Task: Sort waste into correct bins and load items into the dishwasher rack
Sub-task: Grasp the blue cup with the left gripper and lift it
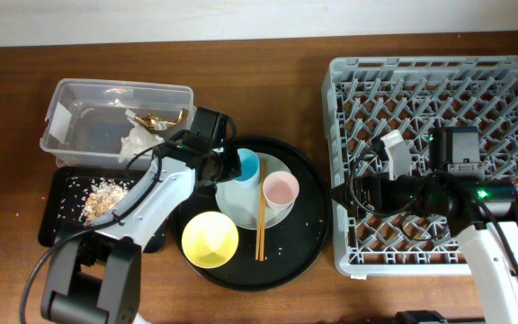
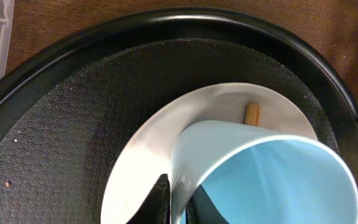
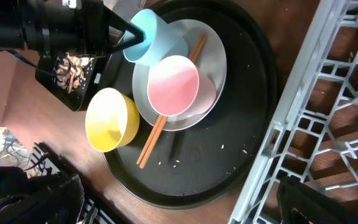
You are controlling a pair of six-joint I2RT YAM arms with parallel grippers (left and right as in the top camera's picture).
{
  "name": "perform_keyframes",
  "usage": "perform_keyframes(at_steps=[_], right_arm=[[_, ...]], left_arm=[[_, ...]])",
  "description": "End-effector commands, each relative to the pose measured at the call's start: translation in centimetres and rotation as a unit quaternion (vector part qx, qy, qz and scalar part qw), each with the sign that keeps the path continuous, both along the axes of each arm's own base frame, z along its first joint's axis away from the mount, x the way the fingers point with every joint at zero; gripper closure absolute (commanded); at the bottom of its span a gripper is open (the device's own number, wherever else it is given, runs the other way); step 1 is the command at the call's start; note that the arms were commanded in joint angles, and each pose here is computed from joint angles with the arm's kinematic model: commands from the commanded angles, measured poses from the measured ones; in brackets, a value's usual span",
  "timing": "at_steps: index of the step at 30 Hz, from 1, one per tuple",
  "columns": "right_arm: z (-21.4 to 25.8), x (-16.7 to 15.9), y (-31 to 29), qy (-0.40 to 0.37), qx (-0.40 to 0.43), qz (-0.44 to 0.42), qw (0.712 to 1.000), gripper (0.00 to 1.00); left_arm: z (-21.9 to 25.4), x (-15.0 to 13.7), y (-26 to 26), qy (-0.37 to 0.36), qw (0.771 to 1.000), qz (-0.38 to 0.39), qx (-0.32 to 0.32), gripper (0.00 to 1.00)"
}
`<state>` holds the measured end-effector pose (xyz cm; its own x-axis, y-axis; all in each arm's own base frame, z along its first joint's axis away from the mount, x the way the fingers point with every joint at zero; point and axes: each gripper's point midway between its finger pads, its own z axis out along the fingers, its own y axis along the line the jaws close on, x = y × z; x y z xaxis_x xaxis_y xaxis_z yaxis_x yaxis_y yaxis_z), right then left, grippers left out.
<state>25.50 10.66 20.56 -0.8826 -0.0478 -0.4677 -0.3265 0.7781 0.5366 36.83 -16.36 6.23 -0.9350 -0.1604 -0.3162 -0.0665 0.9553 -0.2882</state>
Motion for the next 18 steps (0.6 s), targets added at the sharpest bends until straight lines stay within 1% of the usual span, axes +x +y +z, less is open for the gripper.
perform_keyframes(at_steps=[1,4,7,9,11,12,13,14,15,16,17,18], right_arm=[[0.5,0.0,0.4,-0.007,0.006,0.009,1.000,0.02],[0.5,0.0,0.4,-0.006,0.006,0.009,1.000,0.02],[0.6,0.1,0.4,-0.009,0.006,0.009,1.000,0.02],[1.1,0.3,0.4,-0.016,0.006,0.009,1.000,0.02],[2.8,0.6,0.6,-0.034,0.014,0.013,0.999,0.02],[4.3,0.5,1.2,-0.045,0.033,0.024,0.998,0.02],[5.4,0.5,1.6,-0.055,0.048,0.032,0.997,0.02],[6.8,0.4,2.2,-0.067,0.069,0.045,0.994,0.02],[8.9,-0.4,3.5,-0.090,0.116,0.084,0.986,0.02],[10.7,-1.4,4.6,-0.120,0.161,0.135,0.970,0.02],[12.5,-2.6,5.5,-0.149,0.208,0.183,0.949,0.02],[14.6,-4.1,6.2,-0.190,0.262,0.234,0.917,0.02]], left_arm=[[0.3,0.4,-0.3,-0.004,1.000,-0.006,-0.005,0.99],[0.3,0.3,-0.3,-0.003,1.000,-0.006,-0.005,1.00],[2.1,0.6,-0.1,-0.024,1.000,-0.002,-0.013,1.00],[5.5,0.9,0.3,-0.066,0.997,0.003,-0.028,0.99],[10.1,0.5,1.1,-0.117,0.992,0.009,-0.046,0.99],[13.5,-0.4,1.1,-0.151,0.986,-0.011,-0.075,1.00],[15.3,-1.2,0.8,-0.160,0.981,-0.024,-0.107,0.99],[17.9,-2.6,0.3,-0.172,0.970,-0.056,-0.163,0.99],[20.7,-4.5,-0.2,-0.184,0.950,-0.108,-0.227,1.00],[22.3,-5.9,-0.6,-0.185,0.932,-0.146,-0.276,1.00],[23.8,-7.2,-0.9,-0.183,0.909,-0.183,-0.327,0.99],[25.6,-8.8,-1.2,-0.172,0.875,-0.225,-0.392,0.99]])
